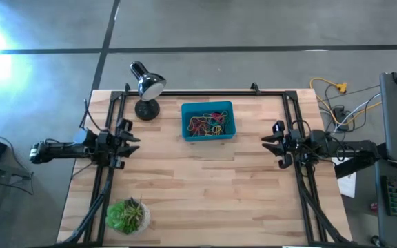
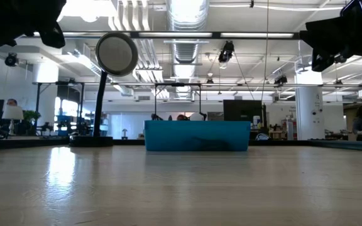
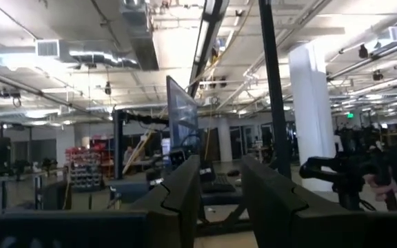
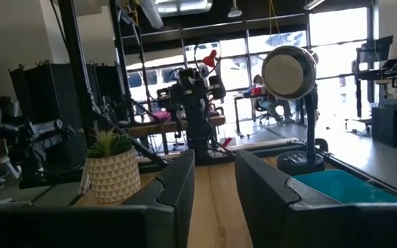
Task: Pick and place rubber bands into bin
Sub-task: Return to Home Position
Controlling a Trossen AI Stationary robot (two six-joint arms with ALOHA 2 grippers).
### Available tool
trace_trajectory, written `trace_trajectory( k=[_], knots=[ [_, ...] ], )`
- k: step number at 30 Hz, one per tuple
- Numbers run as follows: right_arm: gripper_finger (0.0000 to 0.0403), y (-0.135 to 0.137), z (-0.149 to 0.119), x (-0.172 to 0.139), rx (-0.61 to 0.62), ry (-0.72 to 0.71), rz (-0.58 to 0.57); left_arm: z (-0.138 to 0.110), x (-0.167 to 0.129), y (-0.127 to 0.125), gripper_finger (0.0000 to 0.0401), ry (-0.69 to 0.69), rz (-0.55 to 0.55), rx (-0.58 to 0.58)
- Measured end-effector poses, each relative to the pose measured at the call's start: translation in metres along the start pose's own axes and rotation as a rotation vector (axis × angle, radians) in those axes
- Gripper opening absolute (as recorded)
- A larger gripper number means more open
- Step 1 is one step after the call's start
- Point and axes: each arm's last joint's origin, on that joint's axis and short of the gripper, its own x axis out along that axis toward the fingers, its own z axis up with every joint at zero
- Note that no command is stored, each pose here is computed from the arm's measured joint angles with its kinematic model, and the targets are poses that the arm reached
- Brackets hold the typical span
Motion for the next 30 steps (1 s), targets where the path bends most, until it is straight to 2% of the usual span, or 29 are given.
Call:
trace_trajectory(
  k=[5, 7, 16, 21, 30],
  knots=[
    [0.0096, 0.0, 0.0, 0.0, 0.0, -0.001, 0.0, -0.002, -0.002, -0.002, 0.0091, 0.025, -0.059, -0.014],
    [0.0096, 0.0, 0.0, 0.0, 0.0, -0.001, 0.0, -0.011, -0.003, -0.002, 0.0091, 0.118, -0.062, -0.057],
    [0.0096, 0.0, 0.0, 0.0, 0.015, -0.004, 0.0, -0.025, -0.005, -0.001, 0.0091, 0.258, -0.004, -0.053],
    [0.0096, 0.0, 0.002, 0.0, 0.016, -0.022, 0.003, -0.037, -0.01, -0.001, 0.0091, 0.394, 0.042, -0.085],
    [0.0096, -0.001, 0.003, 0.0, 0.021, -0.031, -0.034, -0.041, -0.01, -0.001, 0.0091, 0.432, 0.028, -0.008]
  ],
)
